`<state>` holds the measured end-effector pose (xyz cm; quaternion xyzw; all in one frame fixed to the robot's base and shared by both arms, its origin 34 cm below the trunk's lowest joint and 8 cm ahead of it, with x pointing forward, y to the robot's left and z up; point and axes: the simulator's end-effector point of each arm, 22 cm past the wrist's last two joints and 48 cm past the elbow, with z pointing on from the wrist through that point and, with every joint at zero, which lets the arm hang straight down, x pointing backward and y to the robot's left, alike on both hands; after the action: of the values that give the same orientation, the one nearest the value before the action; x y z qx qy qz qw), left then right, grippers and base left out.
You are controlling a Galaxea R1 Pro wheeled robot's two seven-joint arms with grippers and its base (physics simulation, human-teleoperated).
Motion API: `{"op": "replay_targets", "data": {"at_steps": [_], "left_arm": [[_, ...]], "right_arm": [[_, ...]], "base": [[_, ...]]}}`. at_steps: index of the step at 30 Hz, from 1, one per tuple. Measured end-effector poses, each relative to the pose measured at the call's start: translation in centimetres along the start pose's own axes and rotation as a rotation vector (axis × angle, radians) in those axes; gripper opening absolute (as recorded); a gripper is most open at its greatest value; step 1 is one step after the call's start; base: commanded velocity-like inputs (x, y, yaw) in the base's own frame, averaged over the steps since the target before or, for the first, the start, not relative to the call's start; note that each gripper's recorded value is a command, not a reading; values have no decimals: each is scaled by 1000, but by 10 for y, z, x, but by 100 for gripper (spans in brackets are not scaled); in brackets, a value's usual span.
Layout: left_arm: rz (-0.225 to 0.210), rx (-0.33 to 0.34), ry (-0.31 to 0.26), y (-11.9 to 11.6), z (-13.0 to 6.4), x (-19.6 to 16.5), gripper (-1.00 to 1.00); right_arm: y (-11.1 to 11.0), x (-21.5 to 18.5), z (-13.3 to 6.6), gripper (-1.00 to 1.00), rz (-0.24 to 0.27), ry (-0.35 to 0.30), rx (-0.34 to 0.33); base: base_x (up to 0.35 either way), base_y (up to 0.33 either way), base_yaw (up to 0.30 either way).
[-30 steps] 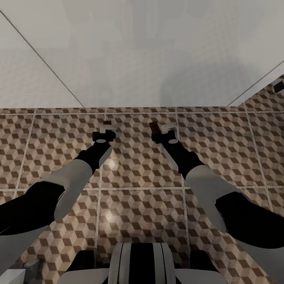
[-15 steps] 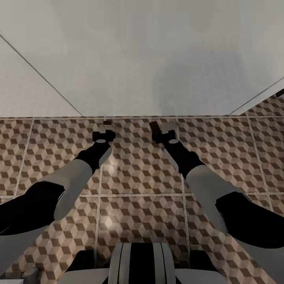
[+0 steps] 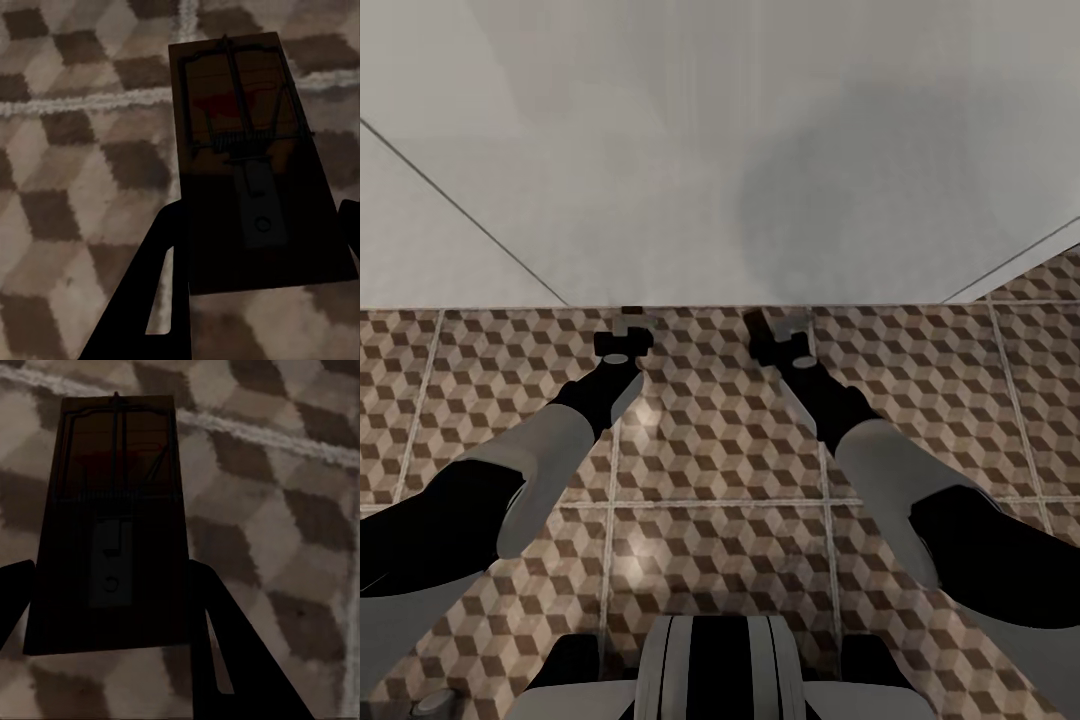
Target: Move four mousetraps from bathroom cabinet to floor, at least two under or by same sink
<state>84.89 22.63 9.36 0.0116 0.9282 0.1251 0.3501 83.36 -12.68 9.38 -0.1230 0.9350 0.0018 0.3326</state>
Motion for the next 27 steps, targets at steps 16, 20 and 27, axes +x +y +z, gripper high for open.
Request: {"op": "replay_targets", "data": {"at_steps": [16, 20, 27], "left_arm": [[-22, 0, -53, 0, -1, -9, -100], [-16, -1, -41, 0, -1, -2, -100], [-10, -3, -24, 1, -1, 6, -100]], "right_arm": [[0, 15, 2, -100, 1, 0, 1], [-1, 17, 2, -100, 1, 3, 2], [-1, 16, 2, -100, 3, -7, 2]], "base": [[0, 0, 0], [0, 0, 0], [0, 0, 0]]}}
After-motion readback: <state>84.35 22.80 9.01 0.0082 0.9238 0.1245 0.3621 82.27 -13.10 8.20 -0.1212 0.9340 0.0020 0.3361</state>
